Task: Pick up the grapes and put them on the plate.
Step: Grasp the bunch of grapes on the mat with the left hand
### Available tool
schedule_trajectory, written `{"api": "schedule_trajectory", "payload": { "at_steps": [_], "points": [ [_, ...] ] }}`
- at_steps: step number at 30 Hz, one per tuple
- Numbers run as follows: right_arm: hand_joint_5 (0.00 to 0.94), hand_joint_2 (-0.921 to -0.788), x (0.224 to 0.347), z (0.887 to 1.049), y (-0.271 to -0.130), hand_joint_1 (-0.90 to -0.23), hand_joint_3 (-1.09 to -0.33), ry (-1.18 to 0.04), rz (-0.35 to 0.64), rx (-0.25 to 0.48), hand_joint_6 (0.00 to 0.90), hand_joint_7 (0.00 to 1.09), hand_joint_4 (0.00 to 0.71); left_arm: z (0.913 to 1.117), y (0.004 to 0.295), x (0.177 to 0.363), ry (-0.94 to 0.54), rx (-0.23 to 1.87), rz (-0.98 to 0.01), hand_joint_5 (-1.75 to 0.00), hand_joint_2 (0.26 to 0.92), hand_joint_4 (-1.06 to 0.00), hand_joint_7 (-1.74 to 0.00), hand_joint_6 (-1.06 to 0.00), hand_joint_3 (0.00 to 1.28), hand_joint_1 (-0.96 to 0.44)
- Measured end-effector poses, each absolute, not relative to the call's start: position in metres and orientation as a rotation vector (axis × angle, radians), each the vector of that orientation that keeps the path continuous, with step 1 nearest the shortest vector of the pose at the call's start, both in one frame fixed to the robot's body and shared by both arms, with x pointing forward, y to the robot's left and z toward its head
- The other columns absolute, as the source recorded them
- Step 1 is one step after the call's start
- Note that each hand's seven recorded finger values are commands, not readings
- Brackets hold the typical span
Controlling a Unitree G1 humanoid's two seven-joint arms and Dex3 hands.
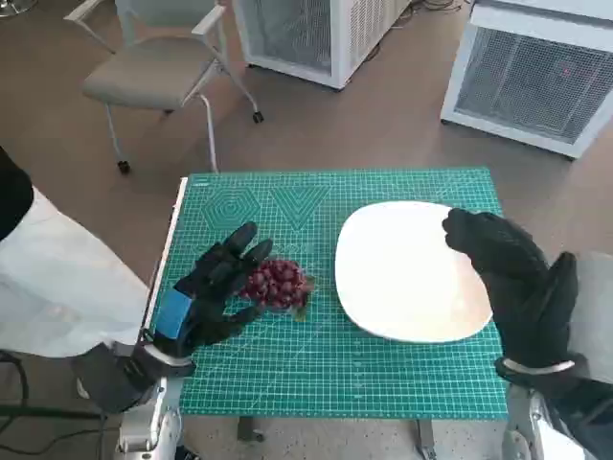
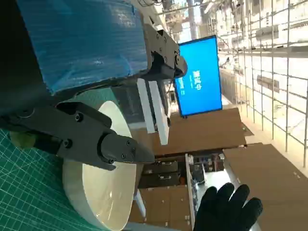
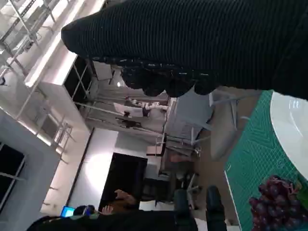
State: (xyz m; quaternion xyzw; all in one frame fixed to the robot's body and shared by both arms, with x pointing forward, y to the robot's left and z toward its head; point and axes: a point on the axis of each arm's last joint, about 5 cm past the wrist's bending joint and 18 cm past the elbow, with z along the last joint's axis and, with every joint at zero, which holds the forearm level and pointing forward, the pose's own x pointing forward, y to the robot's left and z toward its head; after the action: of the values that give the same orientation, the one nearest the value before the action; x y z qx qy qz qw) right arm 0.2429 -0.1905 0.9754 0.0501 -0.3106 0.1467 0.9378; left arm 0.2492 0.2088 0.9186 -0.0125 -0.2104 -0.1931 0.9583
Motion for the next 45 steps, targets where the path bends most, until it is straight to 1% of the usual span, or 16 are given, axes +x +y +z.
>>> {"api": "schedule_trajectory", "payload": {
  "at_steps": [26,45],
  "points": [
    [0.684,-0.921,0.2432,0.9747,-0.1906,-0.437,-0.630,-0.630,0.299,0.104,0.175,0.98,0.413,0.9191,0.2085,0.2496,-0.415,-0.032,-0.401,0.00,0.921,-0.37,0.00,-0.38,0.15,-0.31],
    [0.682,-0.921,0.2429,0.9757,-0.1906,-0.437,-0.630,-0.634,0.300,0.102,0.166,0.97,0.415,0.9183,0.2081,0.2499,-0.402,-0.048,-0.403,0.00,0.921,-0.37,0.00,-0.38,0.14,-0.32]
  ]
}}
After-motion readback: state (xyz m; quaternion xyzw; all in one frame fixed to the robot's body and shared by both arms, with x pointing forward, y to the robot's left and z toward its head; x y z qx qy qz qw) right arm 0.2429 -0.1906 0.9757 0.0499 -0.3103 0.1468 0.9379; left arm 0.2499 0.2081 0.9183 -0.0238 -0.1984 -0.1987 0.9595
